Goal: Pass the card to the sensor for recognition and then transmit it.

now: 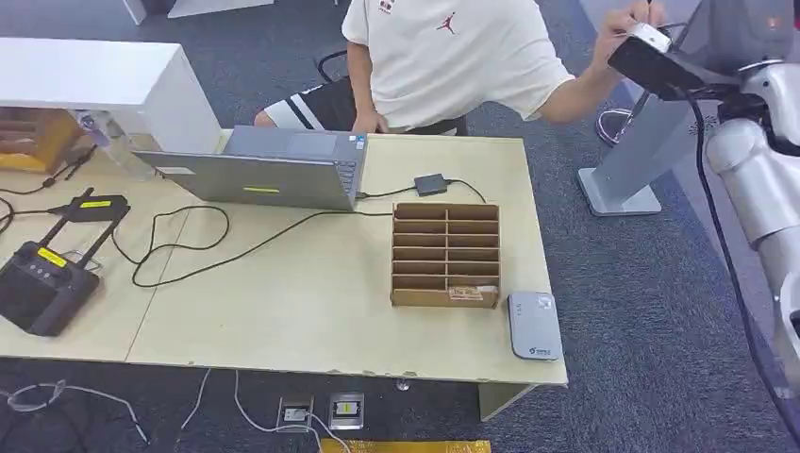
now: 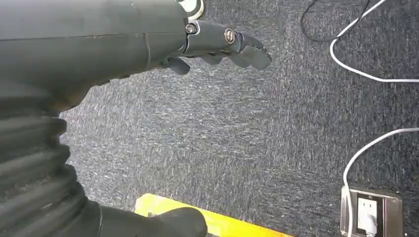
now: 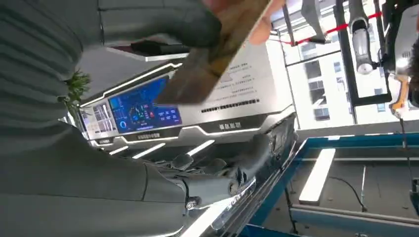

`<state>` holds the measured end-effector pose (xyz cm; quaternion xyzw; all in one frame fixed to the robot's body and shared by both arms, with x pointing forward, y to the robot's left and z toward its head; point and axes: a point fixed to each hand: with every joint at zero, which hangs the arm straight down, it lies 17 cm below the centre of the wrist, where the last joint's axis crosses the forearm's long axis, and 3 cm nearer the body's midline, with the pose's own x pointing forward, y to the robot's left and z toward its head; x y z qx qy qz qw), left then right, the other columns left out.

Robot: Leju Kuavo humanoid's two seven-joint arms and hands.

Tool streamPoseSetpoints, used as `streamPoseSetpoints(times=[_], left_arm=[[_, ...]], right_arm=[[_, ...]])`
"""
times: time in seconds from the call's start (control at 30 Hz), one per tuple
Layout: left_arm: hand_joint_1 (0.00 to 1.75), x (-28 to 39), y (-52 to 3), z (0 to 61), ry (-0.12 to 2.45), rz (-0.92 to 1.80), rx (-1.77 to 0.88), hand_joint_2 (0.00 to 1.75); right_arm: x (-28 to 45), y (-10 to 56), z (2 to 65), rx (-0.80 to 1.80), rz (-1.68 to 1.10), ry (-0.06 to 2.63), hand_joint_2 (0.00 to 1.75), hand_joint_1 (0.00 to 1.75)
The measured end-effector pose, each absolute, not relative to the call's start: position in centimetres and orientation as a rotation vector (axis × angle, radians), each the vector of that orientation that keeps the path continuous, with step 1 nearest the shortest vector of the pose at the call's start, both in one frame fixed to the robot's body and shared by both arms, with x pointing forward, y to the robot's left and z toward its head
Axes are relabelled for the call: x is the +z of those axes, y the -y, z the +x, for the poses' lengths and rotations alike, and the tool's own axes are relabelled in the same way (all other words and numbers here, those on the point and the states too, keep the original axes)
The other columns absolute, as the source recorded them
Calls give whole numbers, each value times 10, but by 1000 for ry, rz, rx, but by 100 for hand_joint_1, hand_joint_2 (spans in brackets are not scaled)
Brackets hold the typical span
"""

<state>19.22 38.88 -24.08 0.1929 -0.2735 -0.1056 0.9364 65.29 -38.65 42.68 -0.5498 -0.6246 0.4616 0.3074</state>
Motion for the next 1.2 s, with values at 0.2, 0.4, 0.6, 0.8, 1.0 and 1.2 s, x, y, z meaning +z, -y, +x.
streamPoseSetpoints(times=[0.2, 0.4, 0.6, 0.8, 1.0, 1.2], left_arm=[[0, -241, -388, 192, 559, 394, -216, 175], [0, -241, -387, 192, 559, 394, -215, 175], [0, -241, -387, 192, 559, 395, -216, 175], [0, -241, -387, 192, 559, 396, -216, 175], [0, -242, -388, 189, 549, 397, -215, 175], [0, -243, -389, 188, 541, 400, -214, 175]], right_arm=[[422, 382, 653, 1237, -1428, 1651, 175, 175], [421, 379, 654, 1244, -1415, 1652, 175, 175], [418, 377, 654, 1245, -1391, 1645, 175, 175], [401, 377, 654, 1233, -1333, 1622, 175, 175], [325, 384, 646, 1253, -1188, 1497, 175, 175], [269, 403, 630, 1211, -1109, 1407, 175, 175]])
